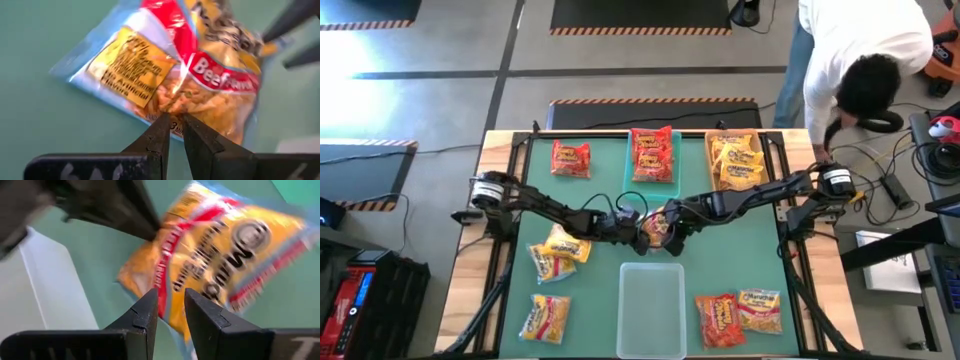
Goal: Sort Maruchan noodles
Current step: Put the blue noodle pack into the transparent bin
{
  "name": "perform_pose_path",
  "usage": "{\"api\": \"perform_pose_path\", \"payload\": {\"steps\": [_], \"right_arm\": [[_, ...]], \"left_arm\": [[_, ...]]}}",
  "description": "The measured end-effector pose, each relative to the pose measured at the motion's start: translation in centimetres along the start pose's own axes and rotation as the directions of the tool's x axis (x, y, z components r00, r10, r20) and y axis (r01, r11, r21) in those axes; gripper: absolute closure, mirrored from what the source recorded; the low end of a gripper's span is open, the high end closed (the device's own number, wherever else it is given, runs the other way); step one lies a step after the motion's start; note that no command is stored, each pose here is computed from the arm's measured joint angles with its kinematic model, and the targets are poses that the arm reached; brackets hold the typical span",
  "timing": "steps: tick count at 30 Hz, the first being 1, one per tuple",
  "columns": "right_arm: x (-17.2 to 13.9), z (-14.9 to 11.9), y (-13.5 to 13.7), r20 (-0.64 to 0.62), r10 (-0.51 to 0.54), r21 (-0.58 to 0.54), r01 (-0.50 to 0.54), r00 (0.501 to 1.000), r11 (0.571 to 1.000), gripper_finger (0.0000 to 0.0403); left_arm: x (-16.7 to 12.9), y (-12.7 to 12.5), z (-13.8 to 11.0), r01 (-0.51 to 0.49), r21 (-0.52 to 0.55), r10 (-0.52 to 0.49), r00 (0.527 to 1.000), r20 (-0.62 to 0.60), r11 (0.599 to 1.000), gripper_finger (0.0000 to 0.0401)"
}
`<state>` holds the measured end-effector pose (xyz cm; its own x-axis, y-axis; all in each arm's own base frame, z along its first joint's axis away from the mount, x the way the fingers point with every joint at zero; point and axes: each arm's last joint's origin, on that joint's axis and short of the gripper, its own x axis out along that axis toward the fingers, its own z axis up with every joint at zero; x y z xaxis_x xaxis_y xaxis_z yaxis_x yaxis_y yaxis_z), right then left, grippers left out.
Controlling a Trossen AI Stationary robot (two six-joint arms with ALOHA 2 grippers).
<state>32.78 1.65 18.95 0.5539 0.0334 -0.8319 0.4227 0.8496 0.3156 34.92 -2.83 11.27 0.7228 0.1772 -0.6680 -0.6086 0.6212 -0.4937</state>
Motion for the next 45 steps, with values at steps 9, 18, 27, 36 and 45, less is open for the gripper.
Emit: {"api": "perform_pose_path", "payload": {"steps": [9, 18, 27, 36, 45], "right_arm": [[-0.8, -0.1, -0.2, -0.061, 0.022, 0.028, -0.020, 0.998, 0.999, 0.0316], [-2.9, 0.4, -1.2, -0.056, 0.023, 0.066, -0.019, 0.998, 0.998, 0.0310], [-2.9, 1.3, -3.4, -0.060, -0.018, 0.131, 0.025, 0.998, 0.991, 0.0232], [-2.8, 2.1, -4.8, -0.029, -0.032, 0.171, 0.037, 0.999, 0.985, 0.0149], [-2.1, 2.3, -5.0, 0.065, 0.029, 0.193, -0.041, 0.997, 0.980, 0.0122]], "left_arm": [[1.2, 0.8, -0.7, -0.054, -0.042, 0.054, 0.999, -0.007, 0.998, 0.0363], [1.2, 1.0, -0.8, -0.067, -0.036, 0.067, 0.998, -0.018, 0.997, 0.0363], [1.2, 1.1, -0.9, -0.069, -0.037, 0.068, 0.997, -0.020, 0.997, 0.0363], [1.2, 1.1, -0.9, -0.070, -0.037, 0.069, 0.997, -0.021, 0.997, 0.0363], [1.2, 1.1, -0.9, -0.070, -0.037, 0.069, 0.997, -0.021, 0.997, 0.0363]]}}
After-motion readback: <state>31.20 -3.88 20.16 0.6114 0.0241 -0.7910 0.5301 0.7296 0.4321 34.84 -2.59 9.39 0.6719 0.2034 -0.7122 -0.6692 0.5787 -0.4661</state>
